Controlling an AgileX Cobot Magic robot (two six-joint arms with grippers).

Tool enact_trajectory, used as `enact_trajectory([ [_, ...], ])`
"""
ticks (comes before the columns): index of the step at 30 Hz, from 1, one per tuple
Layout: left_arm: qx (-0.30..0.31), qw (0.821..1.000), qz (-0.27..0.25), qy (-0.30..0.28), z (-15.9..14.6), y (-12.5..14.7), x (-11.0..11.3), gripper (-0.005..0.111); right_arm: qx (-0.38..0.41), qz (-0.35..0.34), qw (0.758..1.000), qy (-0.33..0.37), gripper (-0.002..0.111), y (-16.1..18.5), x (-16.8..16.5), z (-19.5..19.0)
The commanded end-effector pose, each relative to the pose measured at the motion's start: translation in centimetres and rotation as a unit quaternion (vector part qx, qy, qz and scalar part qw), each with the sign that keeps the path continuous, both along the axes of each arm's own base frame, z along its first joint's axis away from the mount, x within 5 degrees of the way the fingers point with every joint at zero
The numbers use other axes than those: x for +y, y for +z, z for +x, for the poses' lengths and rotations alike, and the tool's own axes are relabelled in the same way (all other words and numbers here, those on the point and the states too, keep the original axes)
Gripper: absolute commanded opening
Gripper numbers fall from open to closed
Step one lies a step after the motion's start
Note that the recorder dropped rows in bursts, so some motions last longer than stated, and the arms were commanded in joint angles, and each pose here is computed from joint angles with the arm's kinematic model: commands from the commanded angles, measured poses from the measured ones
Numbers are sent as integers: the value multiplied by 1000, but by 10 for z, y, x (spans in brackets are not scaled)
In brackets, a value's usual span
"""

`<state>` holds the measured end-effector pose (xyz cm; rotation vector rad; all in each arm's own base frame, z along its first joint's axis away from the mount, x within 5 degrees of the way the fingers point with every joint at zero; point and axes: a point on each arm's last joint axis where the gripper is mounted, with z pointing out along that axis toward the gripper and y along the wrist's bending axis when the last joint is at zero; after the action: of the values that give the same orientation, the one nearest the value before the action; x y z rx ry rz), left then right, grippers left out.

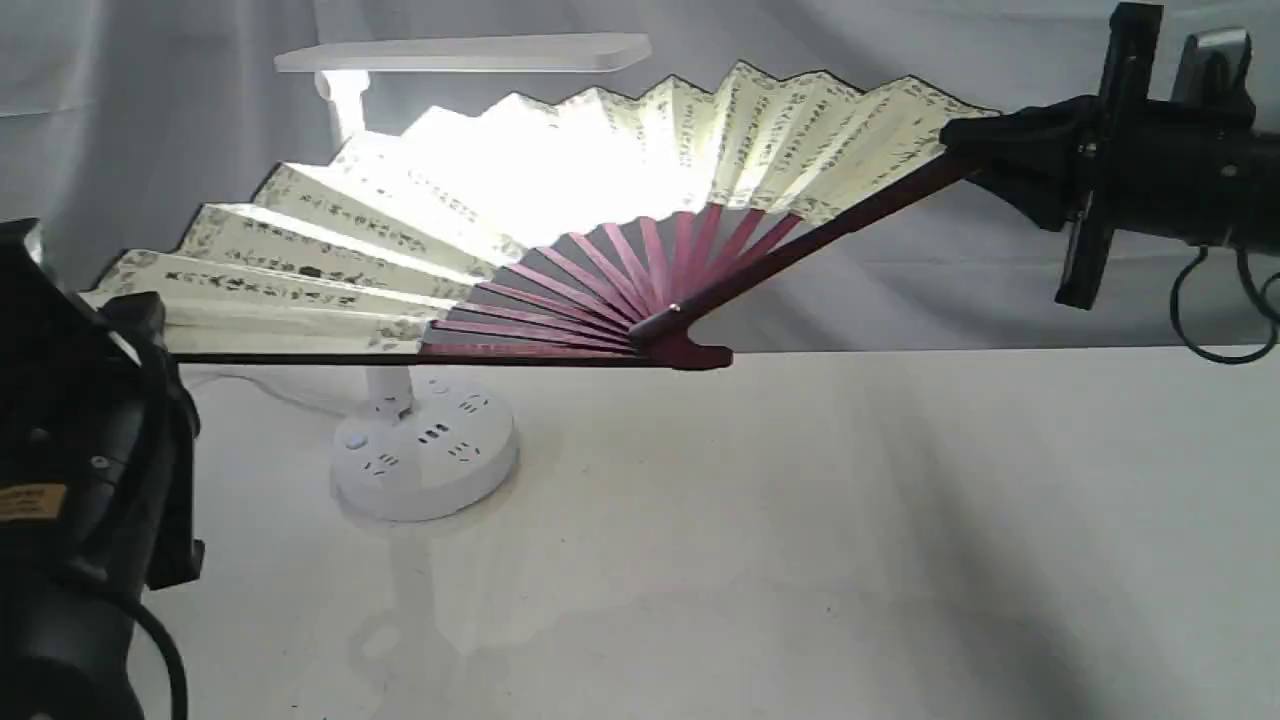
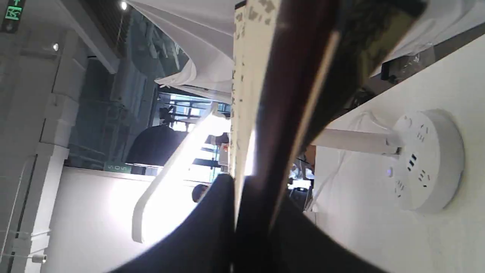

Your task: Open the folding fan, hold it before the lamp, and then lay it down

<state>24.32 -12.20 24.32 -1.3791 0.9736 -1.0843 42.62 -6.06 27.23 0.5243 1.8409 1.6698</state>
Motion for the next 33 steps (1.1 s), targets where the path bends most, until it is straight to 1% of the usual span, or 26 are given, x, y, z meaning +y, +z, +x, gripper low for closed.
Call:
enact_trajectory([
  [1, -31, 999, -23, 38, 0, 14, 16, 0, -12, -26, 999, 27, 0, 0, 15, -2],
  [5, -35, 998, -22, 42, 1, 15, 19, 0, -23, 0, 999, 35, 0, 5, 32, 2],
  [8, -38, 998, -26, 42, 0, 18, 20, 0, -24, 2, 999, 39, 0, 5, 36, 2],
  [14, -33, 998, -13, 42, -2, 16, 22, 0, -14, -24, 998, 54, 0, 0, 39, 0],
  [19, -25, 998, -14, 48, -8, 13, 27, 0, -11, -21, 998, 54, 0, 0, 39, 0],
  [25, -34, 998, -23, 48, -11, 18, 30, 0, -10, -20, 998, 54, 0, 0, 39, 0],
  [29, -32, 998, -10, 49, -11, 20, 30, 0, -10, -20, 998, 54, 0, 0, 39, 0],
  [33, -32, 998, -10, 49, -11, 20, 30, 0, -10, -20, 998, 54, 0, 0, 39, 0],
])
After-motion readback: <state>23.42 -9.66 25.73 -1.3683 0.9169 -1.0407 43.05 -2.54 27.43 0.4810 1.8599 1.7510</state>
